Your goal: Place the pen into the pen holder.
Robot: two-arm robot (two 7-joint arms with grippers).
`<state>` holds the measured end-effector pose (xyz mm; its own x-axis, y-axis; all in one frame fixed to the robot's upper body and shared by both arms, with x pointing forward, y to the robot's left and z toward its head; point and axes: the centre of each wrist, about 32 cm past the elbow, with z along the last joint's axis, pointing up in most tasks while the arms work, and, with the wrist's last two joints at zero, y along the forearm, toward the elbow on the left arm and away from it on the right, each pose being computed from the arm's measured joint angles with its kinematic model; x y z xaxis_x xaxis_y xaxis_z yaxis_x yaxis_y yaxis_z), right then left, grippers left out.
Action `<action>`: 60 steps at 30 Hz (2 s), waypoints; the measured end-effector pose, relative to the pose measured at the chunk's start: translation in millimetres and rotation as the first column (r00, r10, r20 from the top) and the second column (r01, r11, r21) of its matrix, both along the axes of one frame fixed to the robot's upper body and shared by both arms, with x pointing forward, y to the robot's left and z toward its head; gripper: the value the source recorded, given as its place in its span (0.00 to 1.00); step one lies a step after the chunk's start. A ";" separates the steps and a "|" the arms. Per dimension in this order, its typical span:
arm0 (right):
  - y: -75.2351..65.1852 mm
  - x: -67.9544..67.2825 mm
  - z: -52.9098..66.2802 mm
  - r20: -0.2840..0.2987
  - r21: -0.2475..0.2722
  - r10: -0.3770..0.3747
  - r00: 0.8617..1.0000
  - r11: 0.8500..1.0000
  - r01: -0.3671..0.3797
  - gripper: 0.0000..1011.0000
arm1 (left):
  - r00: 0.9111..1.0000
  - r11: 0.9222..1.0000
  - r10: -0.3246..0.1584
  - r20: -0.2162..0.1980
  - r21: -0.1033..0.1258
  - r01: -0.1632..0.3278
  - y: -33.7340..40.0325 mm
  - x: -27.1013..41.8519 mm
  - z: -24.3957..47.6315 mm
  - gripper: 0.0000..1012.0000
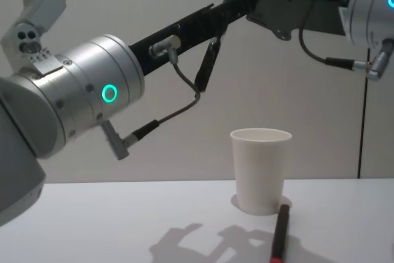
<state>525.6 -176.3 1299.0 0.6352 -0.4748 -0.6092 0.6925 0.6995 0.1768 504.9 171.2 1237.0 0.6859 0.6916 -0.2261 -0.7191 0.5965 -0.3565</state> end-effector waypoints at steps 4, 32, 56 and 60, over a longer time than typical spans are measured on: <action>-3.6 0.5 1.0 0.010 -0.001 -0.041 0.999 0.999 0.041 0.13 | 1.000 1.000 -0.008 0.002 0.000 0.008 -1.6 -0.5 0.0 0.99; -33.2 0.7 34.1 0.224 0.134 -0.396 0.891 0.918 0.374 0.13 | 1.000 1.000 -0.007 0.003 0.000 0.007 -0.8 -0.3 -0.1 0.99; -29.6 22.8 20.7 0.425 -0.057 -0.516 0.744 0.805 0.591 0.13 | 1.000 1.000 -0.005 0.001 0.001 0.005 -0.8 -0.3 -0.2 0.99; -25.6 30.4 12.6 0.449 -0.110 -0.512 0.732 0.782 0.614 0.13 | 1.000 1.000 -0.005 0.001 0.001 0.005 -0.8 -0.3 -0.2 0.99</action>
